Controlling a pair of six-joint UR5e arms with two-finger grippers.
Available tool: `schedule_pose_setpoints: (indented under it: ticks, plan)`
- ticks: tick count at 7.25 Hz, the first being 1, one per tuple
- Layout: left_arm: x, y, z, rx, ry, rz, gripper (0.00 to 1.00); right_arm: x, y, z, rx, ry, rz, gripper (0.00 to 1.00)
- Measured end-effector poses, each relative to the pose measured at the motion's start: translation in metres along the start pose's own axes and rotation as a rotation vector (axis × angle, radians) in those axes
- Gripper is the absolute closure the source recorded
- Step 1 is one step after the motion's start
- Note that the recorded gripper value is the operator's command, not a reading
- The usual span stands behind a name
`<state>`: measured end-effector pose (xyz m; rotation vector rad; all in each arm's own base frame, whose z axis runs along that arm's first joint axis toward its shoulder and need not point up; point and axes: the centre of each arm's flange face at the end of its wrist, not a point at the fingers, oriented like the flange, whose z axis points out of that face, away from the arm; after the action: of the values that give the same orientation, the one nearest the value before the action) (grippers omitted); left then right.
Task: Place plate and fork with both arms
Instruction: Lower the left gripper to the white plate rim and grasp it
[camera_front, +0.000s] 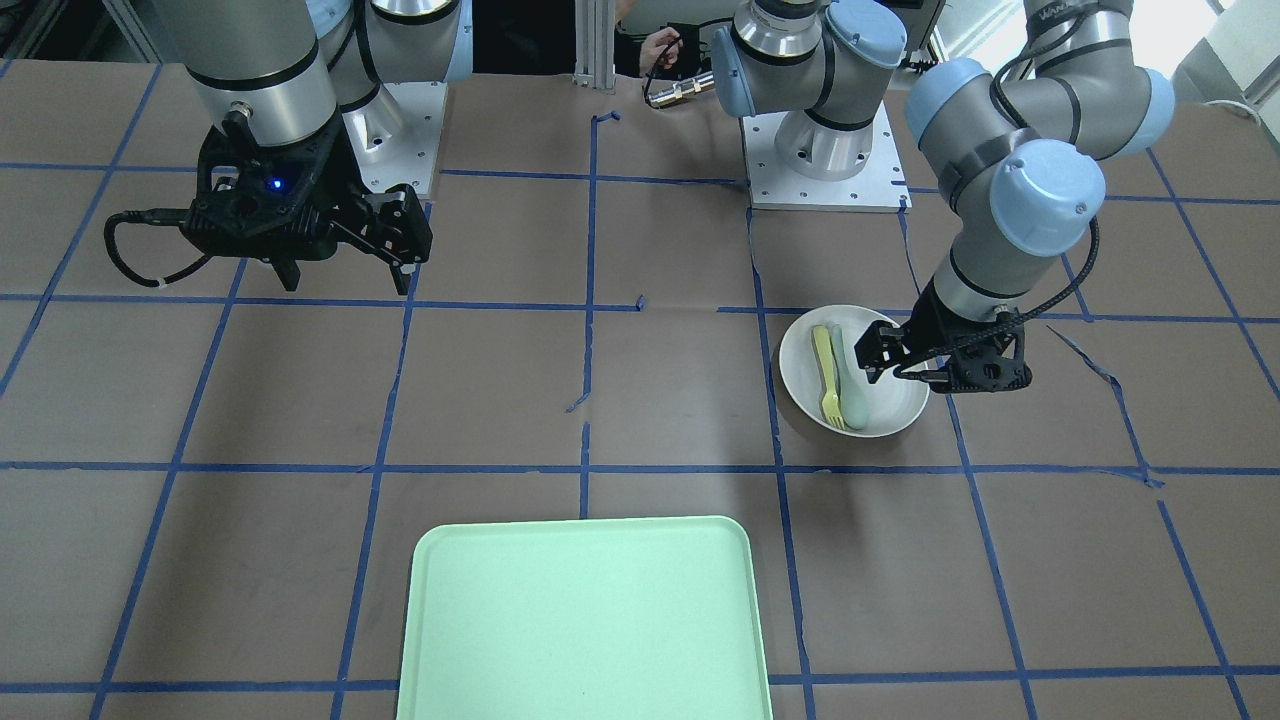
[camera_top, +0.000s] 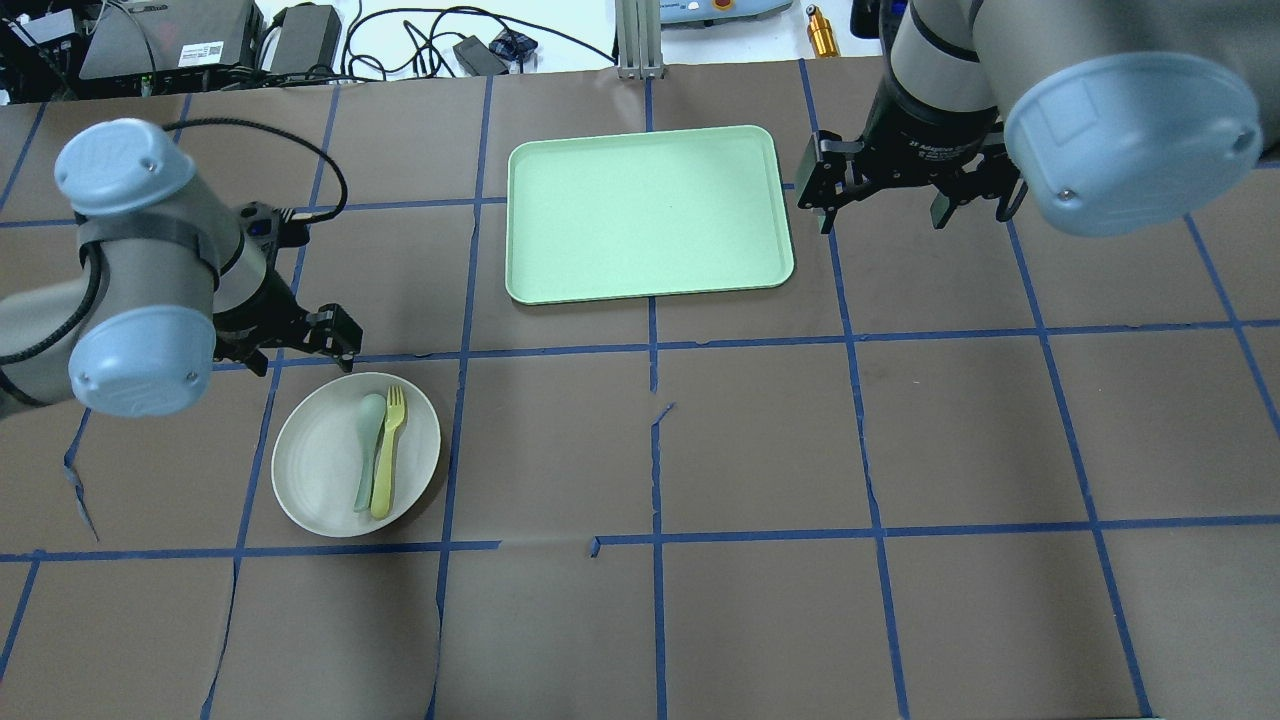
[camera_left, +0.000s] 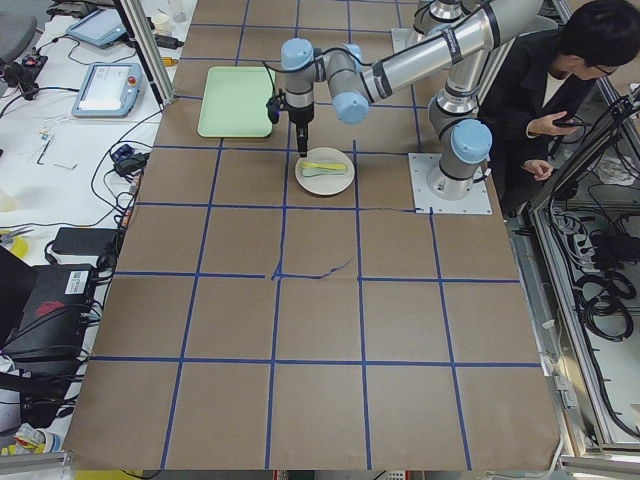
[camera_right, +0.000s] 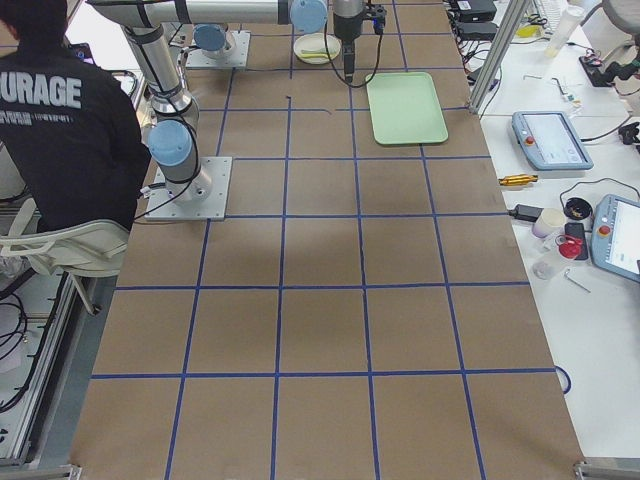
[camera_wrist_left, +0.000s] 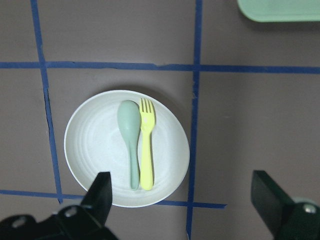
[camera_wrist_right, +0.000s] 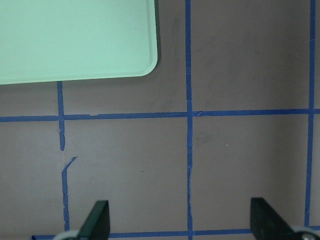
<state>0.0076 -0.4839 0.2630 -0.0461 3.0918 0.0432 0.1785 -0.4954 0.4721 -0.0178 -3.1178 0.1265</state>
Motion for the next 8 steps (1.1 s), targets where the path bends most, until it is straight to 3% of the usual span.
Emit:
schedule_pose_setpoints:
  ticks: [1,2,4,5,6,8]
  plan:
    - [-0.029,0.012,0.029,-0.022,0.024,0.017,0.22,0.0,0.0,0.001,-0.002,0.0,0.0,0.0]
    - [-0.047,0.024,0.048,-0.046,0.046,0.013,0.35,0.0,0.0,0.002,-0.005,0.0,0.0,0.0]
    - [-0.059,0.034,0.069,-0.078,0.066,0.002,0.67,0.0,0.002,0.005,-0.011,0.001,0.0,0.0]
    - [-0.06,0.035,0.075,-0.089,0.072,0.0,0.89,0.0,0.002,0.006,-0.012,0.001,0.0,0.0]
    - [-0.061,0.035,0.078,-0.096,0.076,-0.001,1.0,0.0,0.002,0.006,-0.012,0.001,0.0,0.0]
    - [-0.061,0.035,0.08,-0.1,0.08,-0.003,1.0,0.0,0.002,0.006,-0.012,0.001,0.0,0.0]
